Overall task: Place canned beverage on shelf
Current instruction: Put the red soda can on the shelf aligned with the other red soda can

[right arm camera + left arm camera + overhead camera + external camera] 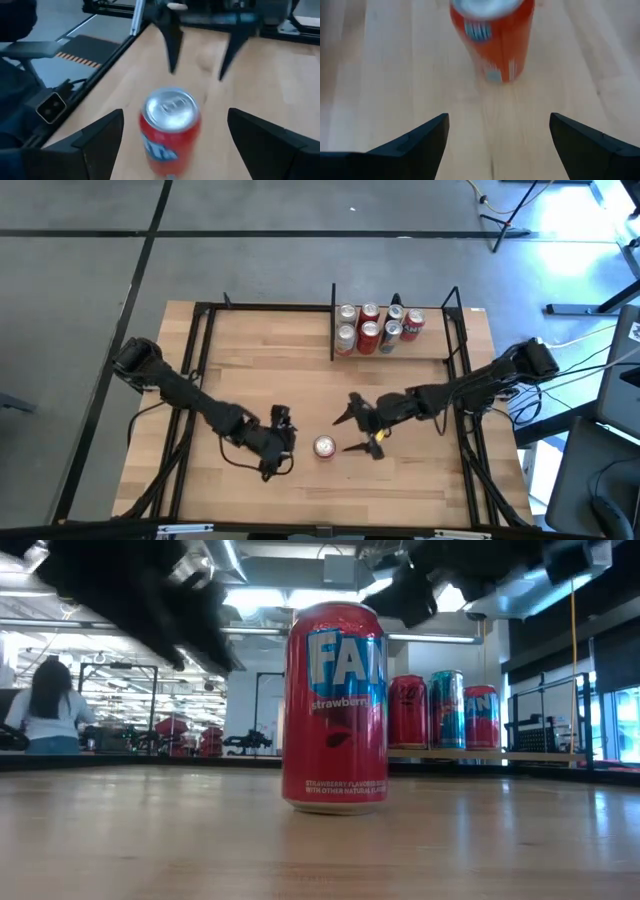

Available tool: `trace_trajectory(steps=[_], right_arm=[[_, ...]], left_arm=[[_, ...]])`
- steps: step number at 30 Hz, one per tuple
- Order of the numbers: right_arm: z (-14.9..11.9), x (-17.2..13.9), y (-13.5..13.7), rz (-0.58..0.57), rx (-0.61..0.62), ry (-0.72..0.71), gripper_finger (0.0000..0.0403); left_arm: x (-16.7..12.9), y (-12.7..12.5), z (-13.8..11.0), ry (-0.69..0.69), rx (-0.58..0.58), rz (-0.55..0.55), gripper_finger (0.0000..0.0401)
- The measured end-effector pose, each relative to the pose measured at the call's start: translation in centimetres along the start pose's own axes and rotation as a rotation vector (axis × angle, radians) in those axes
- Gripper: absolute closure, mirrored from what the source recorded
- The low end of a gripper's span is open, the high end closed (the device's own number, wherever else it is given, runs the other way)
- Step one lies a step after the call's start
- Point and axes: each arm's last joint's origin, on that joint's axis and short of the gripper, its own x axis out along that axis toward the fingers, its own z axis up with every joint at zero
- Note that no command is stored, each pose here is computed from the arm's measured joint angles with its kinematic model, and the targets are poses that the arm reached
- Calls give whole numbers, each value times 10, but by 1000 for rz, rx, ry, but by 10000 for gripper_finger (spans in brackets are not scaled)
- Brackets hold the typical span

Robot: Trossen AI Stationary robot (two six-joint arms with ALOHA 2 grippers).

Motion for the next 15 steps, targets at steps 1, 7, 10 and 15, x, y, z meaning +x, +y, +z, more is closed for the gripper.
trace_trajectory(steps=[1,7,10,15], right_arm=[[4,4,2,2,-3,10,63],[23,26,3,-20,-5,79,63],[26,37,2,-19,-1,98,63],[20,52,2,17,6,165,63]], left_arm=[[3,-5,-10,-5,-20,20,77],[19,-24,-57,-171,-129,51,76],[23,-25,-71,-251,-162,30,76],[24,-24,-76,-289,-184,13,76]])
